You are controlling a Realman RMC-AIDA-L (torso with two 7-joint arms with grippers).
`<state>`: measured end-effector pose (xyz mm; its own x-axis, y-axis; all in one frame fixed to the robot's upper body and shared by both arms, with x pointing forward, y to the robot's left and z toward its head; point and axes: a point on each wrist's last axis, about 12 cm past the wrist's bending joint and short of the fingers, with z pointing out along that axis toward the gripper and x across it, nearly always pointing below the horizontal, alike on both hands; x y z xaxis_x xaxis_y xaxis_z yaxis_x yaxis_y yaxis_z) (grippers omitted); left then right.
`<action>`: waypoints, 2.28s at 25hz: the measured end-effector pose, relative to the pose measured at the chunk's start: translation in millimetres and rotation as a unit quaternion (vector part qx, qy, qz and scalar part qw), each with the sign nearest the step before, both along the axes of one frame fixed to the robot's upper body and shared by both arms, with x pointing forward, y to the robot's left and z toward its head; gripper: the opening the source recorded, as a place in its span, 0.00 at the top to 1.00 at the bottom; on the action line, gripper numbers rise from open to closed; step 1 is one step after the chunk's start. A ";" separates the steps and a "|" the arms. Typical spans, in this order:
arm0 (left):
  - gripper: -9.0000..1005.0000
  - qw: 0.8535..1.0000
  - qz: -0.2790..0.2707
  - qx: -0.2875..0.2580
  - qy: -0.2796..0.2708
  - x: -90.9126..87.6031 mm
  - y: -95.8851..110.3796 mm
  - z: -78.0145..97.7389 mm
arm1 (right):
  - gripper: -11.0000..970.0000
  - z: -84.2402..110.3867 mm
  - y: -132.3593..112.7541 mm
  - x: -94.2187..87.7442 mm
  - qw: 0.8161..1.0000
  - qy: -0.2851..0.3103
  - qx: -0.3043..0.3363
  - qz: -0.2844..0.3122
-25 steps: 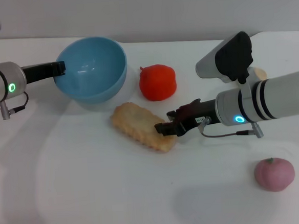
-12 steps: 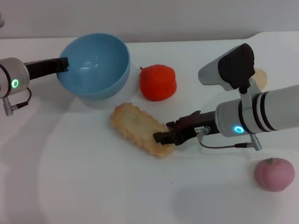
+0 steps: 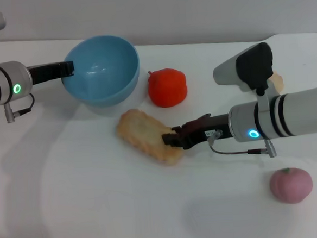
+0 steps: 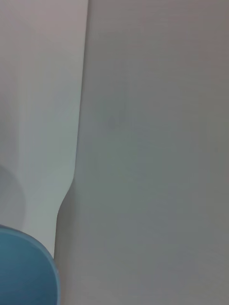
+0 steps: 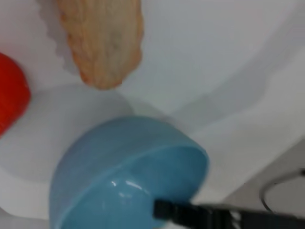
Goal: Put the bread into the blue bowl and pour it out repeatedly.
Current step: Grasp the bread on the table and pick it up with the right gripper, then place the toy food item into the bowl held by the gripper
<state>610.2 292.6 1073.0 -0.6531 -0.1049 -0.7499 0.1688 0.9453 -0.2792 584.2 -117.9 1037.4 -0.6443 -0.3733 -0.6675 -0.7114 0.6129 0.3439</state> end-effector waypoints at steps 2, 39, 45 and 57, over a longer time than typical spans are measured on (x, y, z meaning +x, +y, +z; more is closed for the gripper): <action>0.98 1.000 -0.002 -0.001 0.001 -0.3 -0.4 -0.2 | 0.65 5.6 -1.2 0.2 1.000 0.008 0.023 0.003; 0.98 0.986 -0.140 0.012 0.093 3.5 -53.8 11.7 | 0.87 69.2 -87.9 -3.9 0.948 -0.250 0.192 0.051; 0.98 0.981 -0.174 -0.011 0.081 2.7 -75.4 18.1 | 0.87 55.9 -64.4 9.9 0.960 -0.236 0.141 0.058; 0.98 0.980 -0.186 -0.031 0.068 4.8 -85.0 27.9 | 0.80 39.2 -40.6 14.2 0.967 -0.235 0.053 0.085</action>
<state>615.0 207.6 1100.9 -0.7477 0.1171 -0.6537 0.4559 0.8063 -0.3770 598.4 -158.4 1076.6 -0.1955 -0.3611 -0.9118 -0.8917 0.4525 0.0120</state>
